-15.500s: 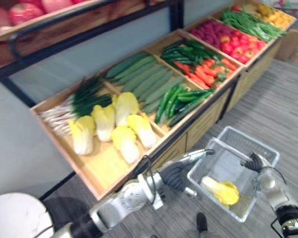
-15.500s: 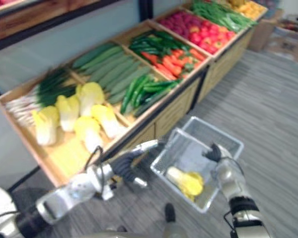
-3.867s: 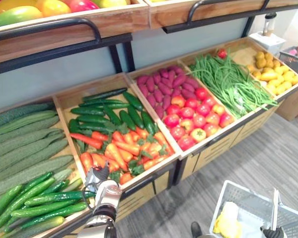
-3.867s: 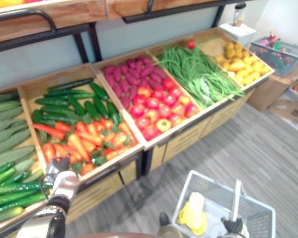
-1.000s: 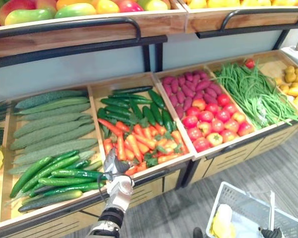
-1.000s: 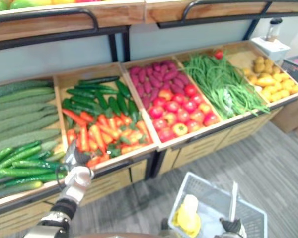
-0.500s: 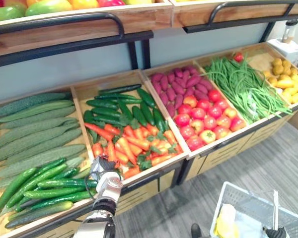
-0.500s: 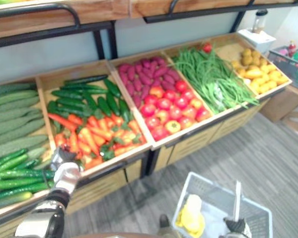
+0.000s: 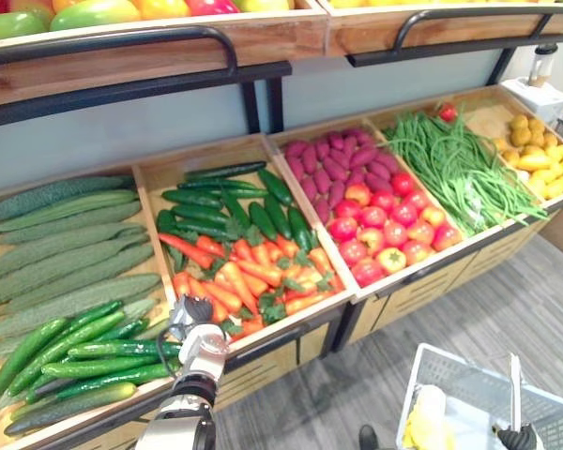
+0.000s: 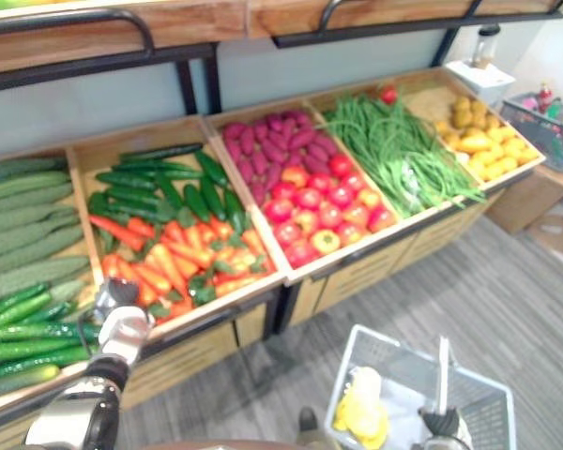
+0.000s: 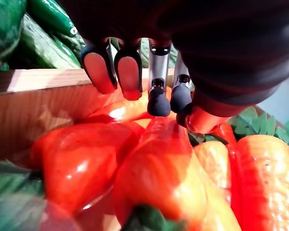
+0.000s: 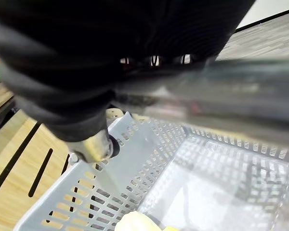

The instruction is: Pick vegetable in the basket

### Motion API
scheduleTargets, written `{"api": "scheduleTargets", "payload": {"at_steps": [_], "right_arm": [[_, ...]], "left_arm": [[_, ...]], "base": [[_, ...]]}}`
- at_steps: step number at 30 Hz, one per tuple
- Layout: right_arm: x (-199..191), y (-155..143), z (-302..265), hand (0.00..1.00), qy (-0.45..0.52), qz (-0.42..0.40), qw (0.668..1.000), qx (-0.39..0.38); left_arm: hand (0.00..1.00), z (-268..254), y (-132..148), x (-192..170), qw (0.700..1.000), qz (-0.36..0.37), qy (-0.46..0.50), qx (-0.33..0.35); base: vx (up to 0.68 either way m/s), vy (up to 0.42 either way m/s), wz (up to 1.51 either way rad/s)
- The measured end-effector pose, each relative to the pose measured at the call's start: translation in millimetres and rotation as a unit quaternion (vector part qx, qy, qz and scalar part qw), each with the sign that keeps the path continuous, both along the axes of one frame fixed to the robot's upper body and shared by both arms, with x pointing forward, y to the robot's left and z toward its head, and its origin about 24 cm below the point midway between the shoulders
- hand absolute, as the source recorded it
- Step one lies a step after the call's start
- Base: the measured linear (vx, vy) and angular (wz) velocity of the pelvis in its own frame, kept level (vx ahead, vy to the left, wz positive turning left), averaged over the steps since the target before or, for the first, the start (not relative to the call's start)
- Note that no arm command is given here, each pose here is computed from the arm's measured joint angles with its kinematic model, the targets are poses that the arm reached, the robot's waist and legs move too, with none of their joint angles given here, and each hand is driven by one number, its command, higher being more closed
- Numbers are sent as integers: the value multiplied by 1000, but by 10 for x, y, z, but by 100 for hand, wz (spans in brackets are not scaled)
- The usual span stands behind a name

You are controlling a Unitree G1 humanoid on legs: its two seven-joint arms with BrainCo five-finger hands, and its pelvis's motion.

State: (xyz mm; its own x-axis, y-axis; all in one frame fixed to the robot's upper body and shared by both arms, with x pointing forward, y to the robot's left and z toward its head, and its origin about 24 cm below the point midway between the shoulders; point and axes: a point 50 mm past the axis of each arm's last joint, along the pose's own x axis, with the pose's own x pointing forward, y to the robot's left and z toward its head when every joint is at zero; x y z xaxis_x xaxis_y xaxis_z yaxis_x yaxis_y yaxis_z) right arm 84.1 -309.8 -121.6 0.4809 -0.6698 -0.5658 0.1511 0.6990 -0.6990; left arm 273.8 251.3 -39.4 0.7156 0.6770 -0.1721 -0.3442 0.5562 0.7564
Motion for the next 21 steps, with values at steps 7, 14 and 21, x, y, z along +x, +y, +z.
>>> {"api": "scheduleTargets", "payload": {"at_steps": [7, 14, 21], "right_arm": [[-4, 2, -2, 100, 0, 0, 1000, 0], [-21, 9, -6, 100, 0, -3, 1000, 1], [-25, 84, -39, 100, -3, -10, 1000, 14]], "left_arm": [[100, 81, -17, 55, 1000, -6, -20, 5], [0, 665, -141, 324, 986, -46, -154, 34], [0, 766, -174, 347, 982, -61, -170, 52]], "base": [[1, -4, 2], [-16, -14, 16], [-29, -17, 12]]}}
